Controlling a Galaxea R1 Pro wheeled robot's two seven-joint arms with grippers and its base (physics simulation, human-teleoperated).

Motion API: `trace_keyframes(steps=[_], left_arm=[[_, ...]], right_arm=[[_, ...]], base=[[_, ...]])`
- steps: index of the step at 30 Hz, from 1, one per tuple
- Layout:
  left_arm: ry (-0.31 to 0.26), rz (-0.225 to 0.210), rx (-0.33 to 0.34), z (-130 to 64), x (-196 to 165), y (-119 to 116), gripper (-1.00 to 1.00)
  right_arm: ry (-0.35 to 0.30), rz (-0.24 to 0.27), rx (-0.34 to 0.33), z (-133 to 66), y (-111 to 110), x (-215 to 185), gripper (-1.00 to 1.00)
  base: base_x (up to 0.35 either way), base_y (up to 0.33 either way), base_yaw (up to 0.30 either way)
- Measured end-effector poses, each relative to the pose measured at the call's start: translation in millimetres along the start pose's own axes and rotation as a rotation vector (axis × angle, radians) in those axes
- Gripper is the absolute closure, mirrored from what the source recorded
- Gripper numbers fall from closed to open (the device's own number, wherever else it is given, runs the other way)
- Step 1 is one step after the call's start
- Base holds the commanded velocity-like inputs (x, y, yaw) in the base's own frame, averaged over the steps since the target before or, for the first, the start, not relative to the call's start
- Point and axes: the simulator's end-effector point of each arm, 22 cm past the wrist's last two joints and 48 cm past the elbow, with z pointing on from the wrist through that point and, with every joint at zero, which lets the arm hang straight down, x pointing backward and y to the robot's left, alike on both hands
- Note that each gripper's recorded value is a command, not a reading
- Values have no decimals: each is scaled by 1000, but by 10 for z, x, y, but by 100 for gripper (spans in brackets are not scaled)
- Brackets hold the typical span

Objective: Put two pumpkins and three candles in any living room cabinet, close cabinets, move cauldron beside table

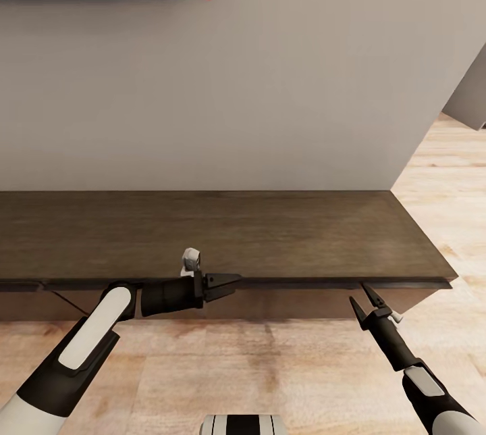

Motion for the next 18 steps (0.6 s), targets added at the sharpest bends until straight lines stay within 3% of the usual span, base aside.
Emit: trace_keyframes(steps=[18], left_arm=[[0,0,1,5,1,-4,-100]], right_arm=[[0,-19,-10,47,60,-22,-100]], base=[[0,0,0]])
